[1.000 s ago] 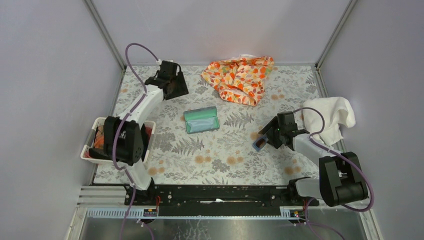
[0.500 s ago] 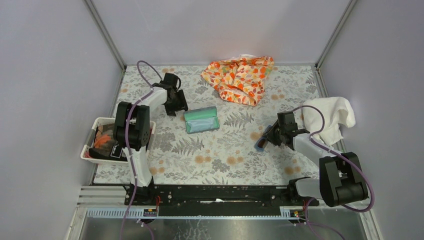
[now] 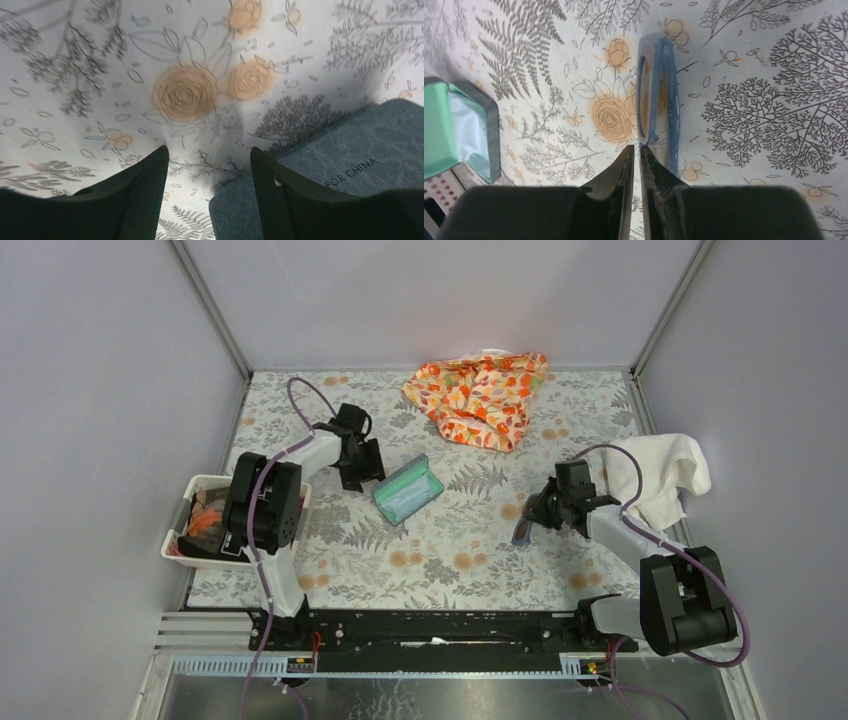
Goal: Organize the sunglasses
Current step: Adjust the sunglasses case at the center of the board, then adjust the sunglasses at the center of the board.
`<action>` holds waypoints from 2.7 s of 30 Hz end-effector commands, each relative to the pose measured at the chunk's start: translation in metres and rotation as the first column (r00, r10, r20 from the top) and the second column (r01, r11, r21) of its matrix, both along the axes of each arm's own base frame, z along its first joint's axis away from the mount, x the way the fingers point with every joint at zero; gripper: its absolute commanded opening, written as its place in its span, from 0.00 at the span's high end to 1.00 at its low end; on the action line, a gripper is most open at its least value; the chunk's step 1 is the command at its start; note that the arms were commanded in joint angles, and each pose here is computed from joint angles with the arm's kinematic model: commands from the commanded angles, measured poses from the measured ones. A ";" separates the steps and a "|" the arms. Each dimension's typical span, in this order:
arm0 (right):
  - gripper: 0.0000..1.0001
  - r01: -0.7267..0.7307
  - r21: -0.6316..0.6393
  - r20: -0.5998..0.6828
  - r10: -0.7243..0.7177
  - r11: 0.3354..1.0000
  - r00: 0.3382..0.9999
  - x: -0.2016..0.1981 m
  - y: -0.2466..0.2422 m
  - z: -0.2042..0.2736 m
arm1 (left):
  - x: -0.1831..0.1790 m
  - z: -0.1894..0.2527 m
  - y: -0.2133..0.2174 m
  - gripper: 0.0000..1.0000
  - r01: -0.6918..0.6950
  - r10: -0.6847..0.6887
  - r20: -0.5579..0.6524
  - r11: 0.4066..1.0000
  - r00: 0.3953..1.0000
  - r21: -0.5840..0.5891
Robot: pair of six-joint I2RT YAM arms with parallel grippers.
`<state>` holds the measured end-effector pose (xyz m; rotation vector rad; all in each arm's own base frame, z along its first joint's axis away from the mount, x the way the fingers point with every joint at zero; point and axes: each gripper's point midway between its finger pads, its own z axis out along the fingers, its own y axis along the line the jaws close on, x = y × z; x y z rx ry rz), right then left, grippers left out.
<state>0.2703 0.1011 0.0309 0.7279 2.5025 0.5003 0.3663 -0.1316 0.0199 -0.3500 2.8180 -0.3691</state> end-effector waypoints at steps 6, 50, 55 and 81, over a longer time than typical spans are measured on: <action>0.86 -0.076 0.019 0.023 0.076 0.997 0.997 0.000 0.008 0.011 | -0.052 -0.006 -0.031 0.34 0.062 -0.067 -0.071 0.996 0.995 -0.060; 0.58 -0.147 -0.166 -0.071 0.137 0.975 0.988 -0.036 -0.024 0.000 | -0.066 0.018 -0.050 0.34 0.108 -0.107 0.013 0.990 0.994 -0.092; 0.59 -0.125 -0.192 -0.070 0.113 0.973 0.991 -0.038 -0.030 0.003 | -0.066 0.017 -0.051 0.34 0.111 -0.110 0.010 0.990 0.994 -0.093; 0.76 -0.015 -0.172 -0.009 0.014 0.985 1.000 -0.016 -0.030 0.019 | -0.070 0.014 -0.061 0.33 0.150 -0.150 0.008 0.985 0.989 -0.085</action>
